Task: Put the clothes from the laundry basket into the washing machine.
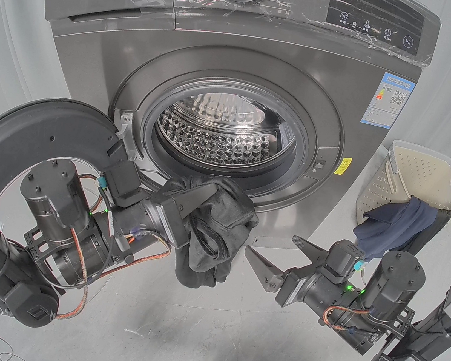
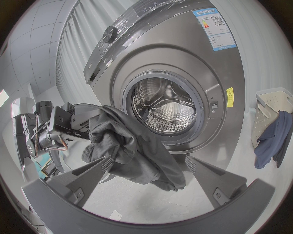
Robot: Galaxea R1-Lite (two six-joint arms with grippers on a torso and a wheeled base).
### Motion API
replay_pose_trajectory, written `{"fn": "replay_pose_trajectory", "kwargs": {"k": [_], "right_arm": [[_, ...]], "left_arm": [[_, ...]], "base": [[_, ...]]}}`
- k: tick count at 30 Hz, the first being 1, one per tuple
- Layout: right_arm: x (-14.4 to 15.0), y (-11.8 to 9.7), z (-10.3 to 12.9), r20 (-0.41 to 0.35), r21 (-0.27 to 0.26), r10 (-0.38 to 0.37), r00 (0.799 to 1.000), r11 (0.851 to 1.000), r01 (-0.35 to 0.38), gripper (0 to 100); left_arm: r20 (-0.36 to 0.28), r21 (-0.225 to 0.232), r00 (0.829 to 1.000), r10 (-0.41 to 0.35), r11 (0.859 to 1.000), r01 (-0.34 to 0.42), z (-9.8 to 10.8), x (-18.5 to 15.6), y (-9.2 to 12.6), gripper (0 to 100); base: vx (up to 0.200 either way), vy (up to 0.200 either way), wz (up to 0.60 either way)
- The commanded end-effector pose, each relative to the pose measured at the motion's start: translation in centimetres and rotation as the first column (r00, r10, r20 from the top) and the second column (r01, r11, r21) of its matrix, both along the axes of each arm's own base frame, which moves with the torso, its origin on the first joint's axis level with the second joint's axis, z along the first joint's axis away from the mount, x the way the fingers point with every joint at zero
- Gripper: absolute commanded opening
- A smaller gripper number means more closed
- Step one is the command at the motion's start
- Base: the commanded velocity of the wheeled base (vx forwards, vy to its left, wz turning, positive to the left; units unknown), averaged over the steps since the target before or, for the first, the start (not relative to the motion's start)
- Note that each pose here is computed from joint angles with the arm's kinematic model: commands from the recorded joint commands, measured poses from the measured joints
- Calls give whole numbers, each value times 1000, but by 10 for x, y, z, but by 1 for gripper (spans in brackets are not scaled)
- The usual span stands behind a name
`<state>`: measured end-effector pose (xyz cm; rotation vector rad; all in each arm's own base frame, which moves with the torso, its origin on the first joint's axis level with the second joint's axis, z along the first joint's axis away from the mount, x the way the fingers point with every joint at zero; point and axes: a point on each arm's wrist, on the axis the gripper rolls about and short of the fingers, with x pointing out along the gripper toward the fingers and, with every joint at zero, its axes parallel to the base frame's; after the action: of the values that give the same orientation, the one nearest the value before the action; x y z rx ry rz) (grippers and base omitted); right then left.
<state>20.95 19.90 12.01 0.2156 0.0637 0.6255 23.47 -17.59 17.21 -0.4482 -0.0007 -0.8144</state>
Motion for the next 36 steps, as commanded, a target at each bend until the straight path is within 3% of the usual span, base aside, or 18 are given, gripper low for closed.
{"fn": "replay_pose_trajectory", "kwargs": {"k": [1, 9, 17, 22, 26, 36], "right_arm": [[4, 3, -10, -23, -22, -3, 1000, 1000, 3, 100], [-5, 10, -17, -40, -32, 39, 998, 999, -40, 100], [-19, 44, -31, -56, -38, 147, 988, 988, -149, 100], [0, 63, -45, -37, -14, 139, 990, 990, -139, 100], [11, 72, -40, -11, 31, 130, 991, 991, -130, 100], [31, 71, -34, 21, 61, 88, 996, 994, -89, 100]], "left_arm": [[6, -5, 1000, -3, 1000, 3, 2, 0, 0, 0], [4, -5, 1000, 3, 1000, -3, 1, 1, -2, 0], [6, -18, 998, 60, 998, -59, 2, 12, -11, 0], [8, -24, 998, 58, 998, -57, 3, 12, -15, 0], [8, -27, 998, 65, 998, -65, 4, 12, -15, 0], [11, -30, 998, 67, 997, -66, 5, 11, -15, 0]], "base": [[0, 0, 0], [0, 0, 0], [0, 0, 0], [0, 0, 0], [0, 0, 0], [0, 0, 0]]}}
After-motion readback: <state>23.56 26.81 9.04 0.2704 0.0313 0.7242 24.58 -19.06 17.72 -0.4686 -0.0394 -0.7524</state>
